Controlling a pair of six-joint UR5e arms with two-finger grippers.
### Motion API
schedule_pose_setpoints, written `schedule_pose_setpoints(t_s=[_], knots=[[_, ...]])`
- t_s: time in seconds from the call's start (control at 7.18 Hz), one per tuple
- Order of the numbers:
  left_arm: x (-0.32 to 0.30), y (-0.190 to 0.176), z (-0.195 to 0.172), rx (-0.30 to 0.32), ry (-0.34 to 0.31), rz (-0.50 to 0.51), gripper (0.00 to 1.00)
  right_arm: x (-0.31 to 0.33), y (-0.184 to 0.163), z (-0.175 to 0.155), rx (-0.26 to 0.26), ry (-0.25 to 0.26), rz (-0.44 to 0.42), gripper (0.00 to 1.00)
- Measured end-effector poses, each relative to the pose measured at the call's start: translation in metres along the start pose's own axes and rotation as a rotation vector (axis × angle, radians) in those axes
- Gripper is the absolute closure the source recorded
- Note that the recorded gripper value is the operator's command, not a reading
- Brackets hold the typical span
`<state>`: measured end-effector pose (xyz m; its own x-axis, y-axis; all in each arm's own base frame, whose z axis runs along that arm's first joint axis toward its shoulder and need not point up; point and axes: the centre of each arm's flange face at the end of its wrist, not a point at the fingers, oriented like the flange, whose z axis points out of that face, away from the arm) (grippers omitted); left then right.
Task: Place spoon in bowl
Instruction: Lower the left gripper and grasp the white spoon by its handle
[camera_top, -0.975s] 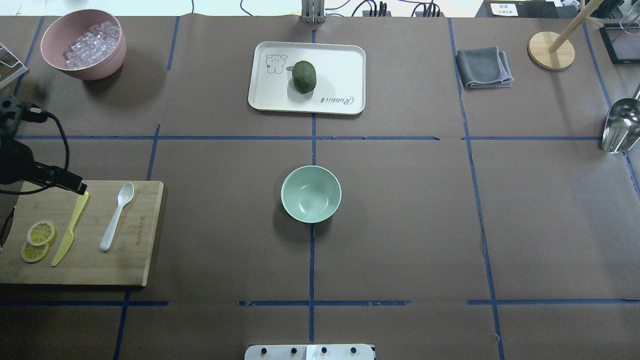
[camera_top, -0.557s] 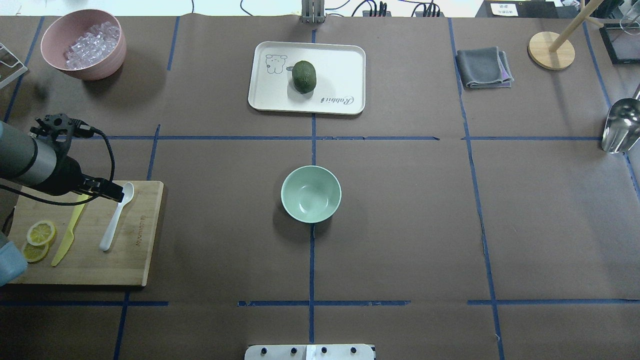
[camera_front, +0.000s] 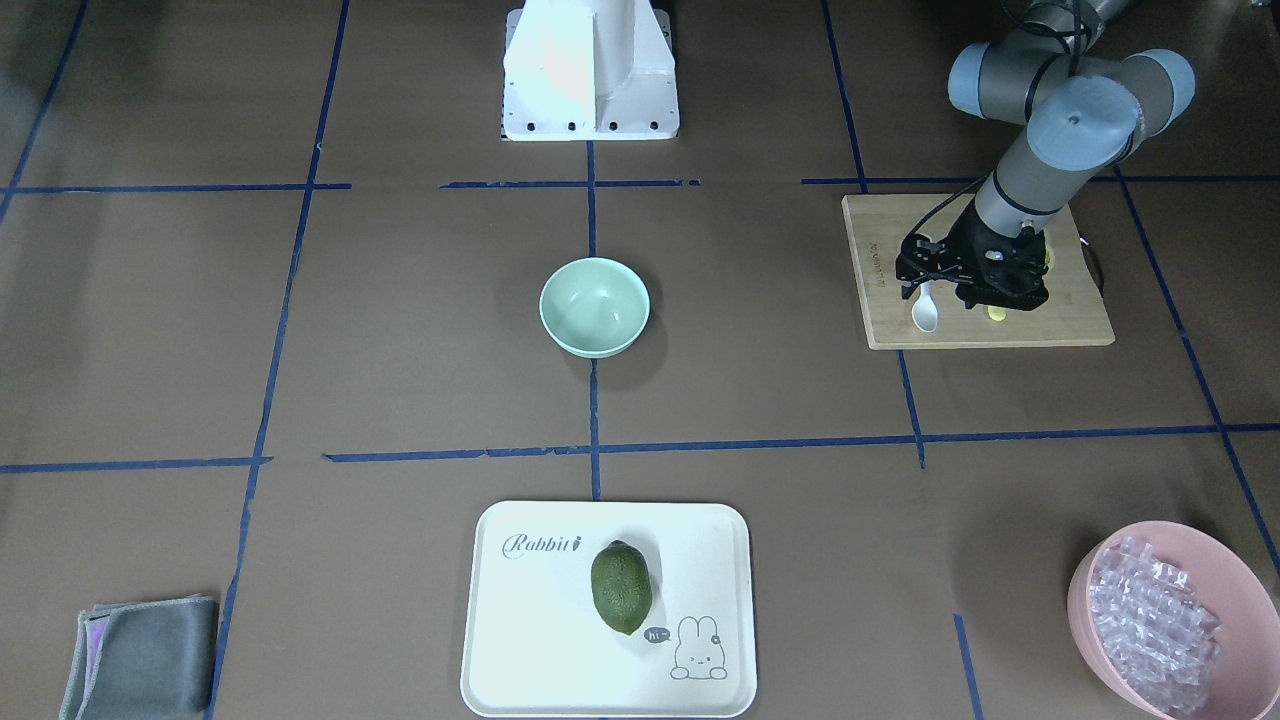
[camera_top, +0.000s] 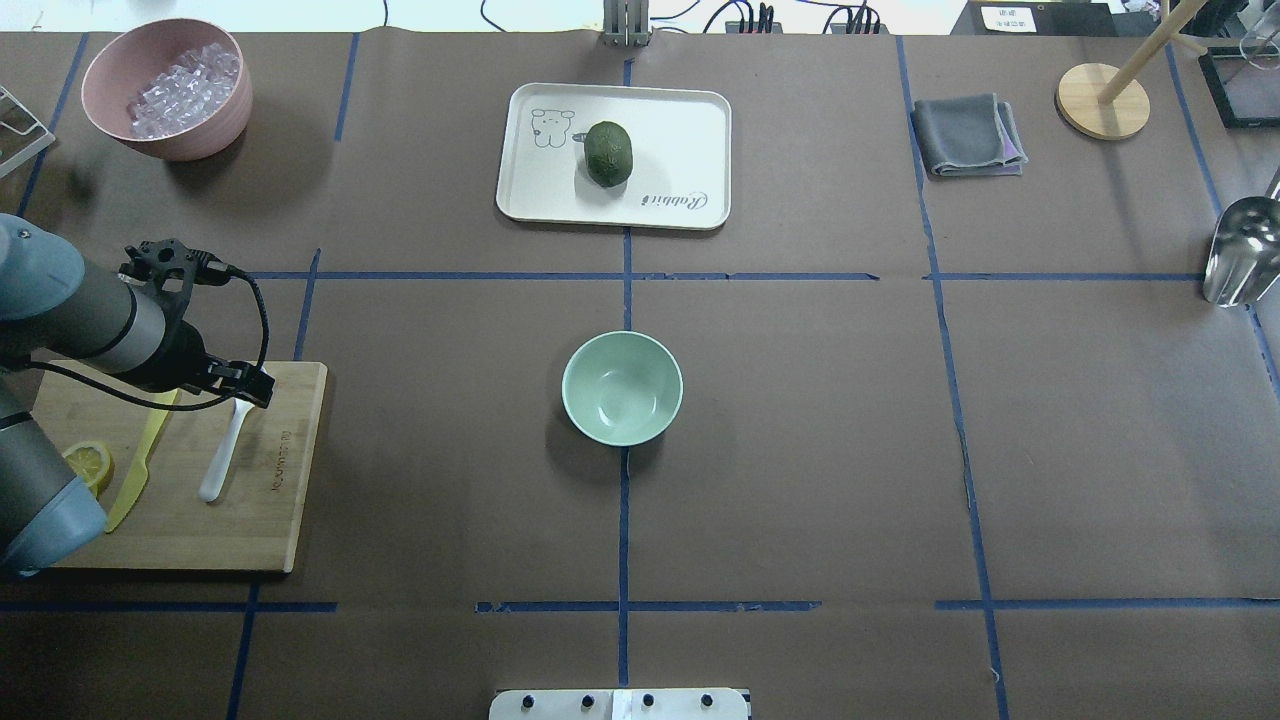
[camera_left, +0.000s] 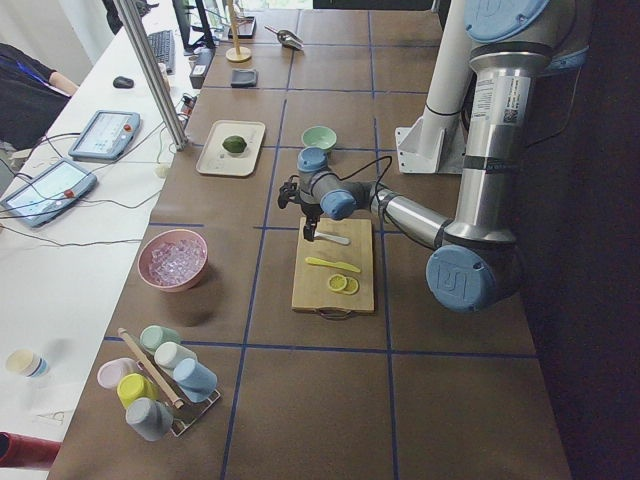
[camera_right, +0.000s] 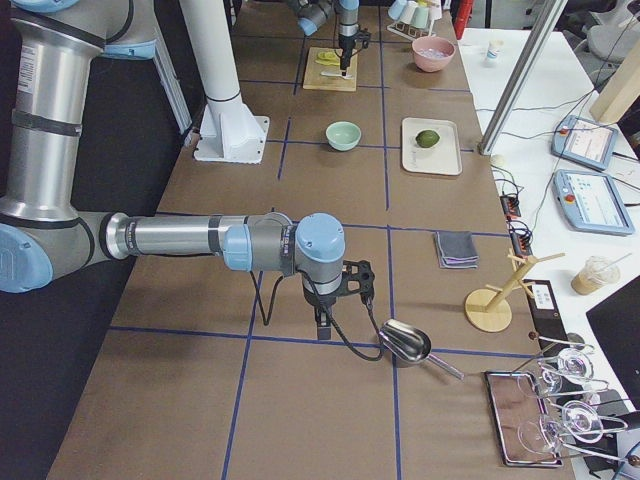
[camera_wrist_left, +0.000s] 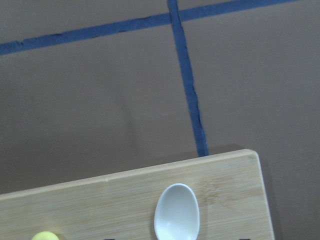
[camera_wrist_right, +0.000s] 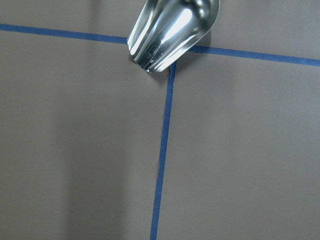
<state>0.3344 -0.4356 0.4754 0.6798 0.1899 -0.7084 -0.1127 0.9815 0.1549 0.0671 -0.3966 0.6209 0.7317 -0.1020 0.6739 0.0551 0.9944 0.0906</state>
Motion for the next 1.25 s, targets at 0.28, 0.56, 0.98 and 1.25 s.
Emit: schedule_pose_setpoints(t_s=[0.28,0.56,0.98,1.25], knots=[[0.001,0.004,0.006,-0.013,-0.003,0.003,0.24,0.0,0.0,0.0,-0.001,0.0,0.002,0.0],[0.005,0.009,0.011,-0.026,-0.004,0.009,0.32,0.0,0.0,0.0,-0.001,0.0,0.001,0.0],[0.006,0.012,0.013,-0.033,-0.003,0.012,0.47,0.0,0.0,0.0,-0.001,-0.001,0.004,0.0],[0.006,0.012,0.013,-0.033,-0.003,0.012,0.48,0.0,0.0,0.0,-0.001,-0.001,0.004,0.0]])
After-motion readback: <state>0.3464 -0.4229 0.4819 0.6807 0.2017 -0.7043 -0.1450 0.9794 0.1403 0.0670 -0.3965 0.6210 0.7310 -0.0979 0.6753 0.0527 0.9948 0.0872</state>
